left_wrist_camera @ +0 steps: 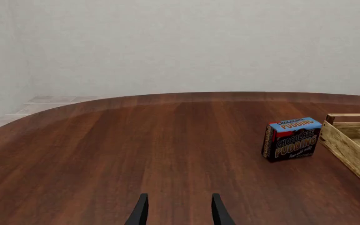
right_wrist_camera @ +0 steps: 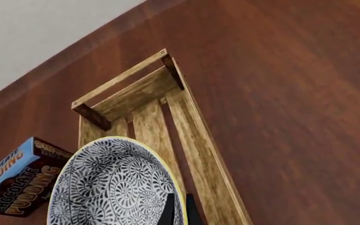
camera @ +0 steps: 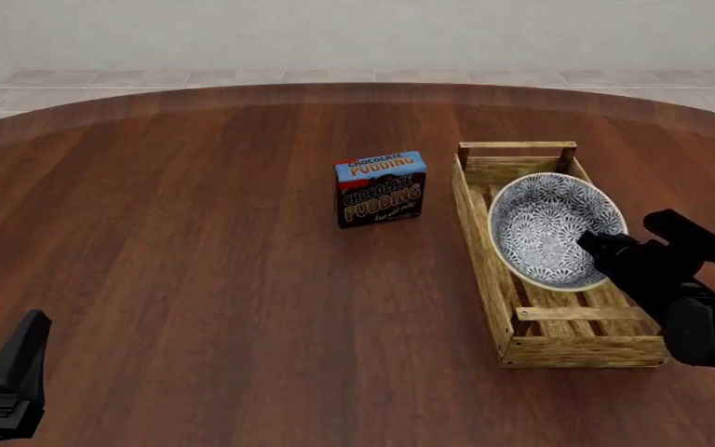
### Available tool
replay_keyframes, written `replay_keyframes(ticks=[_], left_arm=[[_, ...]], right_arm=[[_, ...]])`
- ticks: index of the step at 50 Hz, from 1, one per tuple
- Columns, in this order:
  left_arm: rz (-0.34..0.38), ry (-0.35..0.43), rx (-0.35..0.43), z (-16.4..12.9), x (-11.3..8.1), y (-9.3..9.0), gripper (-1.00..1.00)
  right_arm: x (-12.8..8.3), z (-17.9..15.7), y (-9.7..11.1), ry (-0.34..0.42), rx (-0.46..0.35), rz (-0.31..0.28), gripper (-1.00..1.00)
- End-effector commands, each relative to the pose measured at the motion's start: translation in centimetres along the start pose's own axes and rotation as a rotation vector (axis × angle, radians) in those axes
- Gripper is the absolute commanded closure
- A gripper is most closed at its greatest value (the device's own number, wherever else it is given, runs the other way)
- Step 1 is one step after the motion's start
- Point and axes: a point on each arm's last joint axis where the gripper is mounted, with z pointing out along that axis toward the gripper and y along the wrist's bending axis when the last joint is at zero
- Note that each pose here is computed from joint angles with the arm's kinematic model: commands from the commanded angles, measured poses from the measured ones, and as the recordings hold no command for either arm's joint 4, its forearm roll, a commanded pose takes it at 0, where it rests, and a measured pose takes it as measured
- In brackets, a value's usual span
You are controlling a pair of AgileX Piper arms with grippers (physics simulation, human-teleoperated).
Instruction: Pick up the bowl on the left and put it in the tray.
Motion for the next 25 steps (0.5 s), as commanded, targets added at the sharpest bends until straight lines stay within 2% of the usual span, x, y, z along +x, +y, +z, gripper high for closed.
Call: replay_keyframes(ticks=[1,25], left_arm=[[0.000,0.000,0.000,0.00,0.00,0.00,-1.00],[0.000,0.000,0.000,0.00,0.00,0.00,-1.00]], right_arm=[[0.00,0.25,-0.22,-0.004,0.007,0.011,1.00],[0.18,0.87,-0.67,-0.004,0.019,0.004,1.00]])
